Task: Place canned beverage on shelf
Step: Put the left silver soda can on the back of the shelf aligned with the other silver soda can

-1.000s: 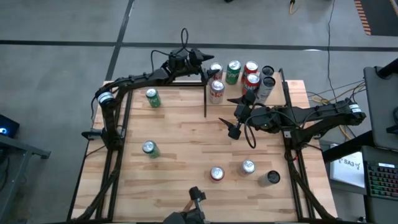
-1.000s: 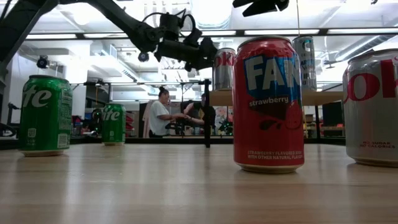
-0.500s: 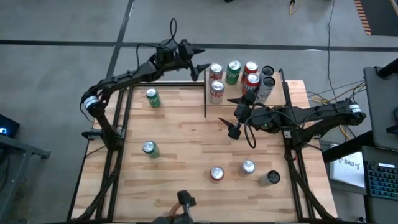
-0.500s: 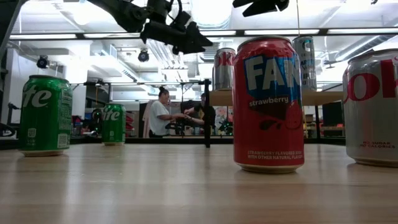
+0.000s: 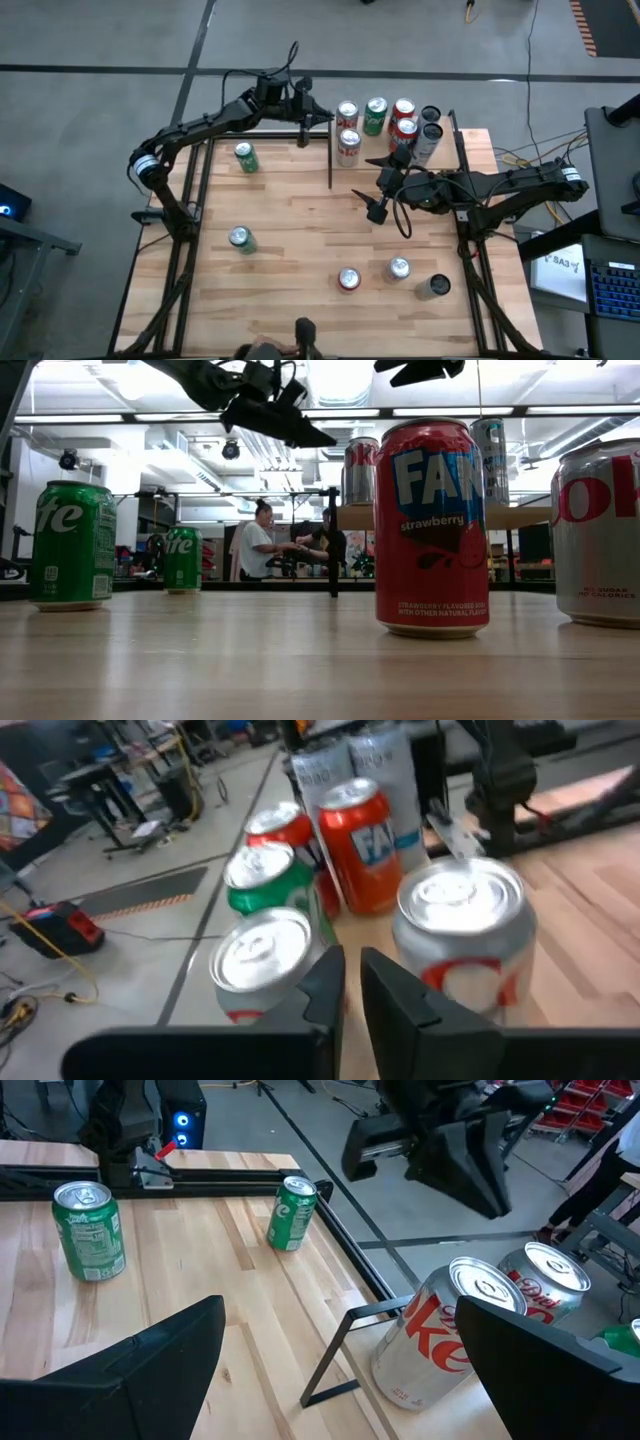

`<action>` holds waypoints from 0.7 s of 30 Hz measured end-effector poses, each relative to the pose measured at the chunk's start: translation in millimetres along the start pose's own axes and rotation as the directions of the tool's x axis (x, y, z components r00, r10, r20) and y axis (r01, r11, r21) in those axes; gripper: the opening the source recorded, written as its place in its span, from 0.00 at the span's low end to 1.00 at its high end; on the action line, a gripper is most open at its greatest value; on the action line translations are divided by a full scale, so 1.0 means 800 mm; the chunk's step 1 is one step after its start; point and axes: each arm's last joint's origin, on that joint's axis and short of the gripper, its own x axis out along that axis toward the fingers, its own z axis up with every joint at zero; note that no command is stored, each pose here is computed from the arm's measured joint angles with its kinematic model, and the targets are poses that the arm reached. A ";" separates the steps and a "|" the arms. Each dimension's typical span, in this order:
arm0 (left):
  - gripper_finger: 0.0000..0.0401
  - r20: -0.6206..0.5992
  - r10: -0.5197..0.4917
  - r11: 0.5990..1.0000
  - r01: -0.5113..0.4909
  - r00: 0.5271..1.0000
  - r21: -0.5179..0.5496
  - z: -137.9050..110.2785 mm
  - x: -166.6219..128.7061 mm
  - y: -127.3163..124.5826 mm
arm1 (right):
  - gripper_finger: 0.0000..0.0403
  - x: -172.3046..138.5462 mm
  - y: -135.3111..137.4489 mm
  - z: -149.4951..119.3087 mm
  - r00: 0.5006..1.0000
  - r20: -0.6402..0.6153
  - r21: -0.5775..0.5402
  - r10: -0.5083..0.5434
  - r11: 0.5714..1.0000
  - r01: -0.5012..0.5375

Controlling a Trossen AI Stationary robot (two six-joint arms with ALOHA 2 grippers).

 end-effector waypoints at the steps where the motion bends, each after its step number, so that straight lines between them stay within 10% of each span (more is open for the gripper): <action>1: 0.06 0.004 0.018 1.000 -0.018 1.000 -0.011 0.001 0.001 0.001 | 0.95 0.000 0.000 0.000 1.000 0.000 0.002 0.000 1.000 0.000; 21: 0.00 0.079 0.151 0.959 -0.126 0.985 -0.254 -0.007 0.024 0.014 | 0.95 0.002 0.001 -0.005 1.000 -0.010 0.000 -0.002 1.000 0.002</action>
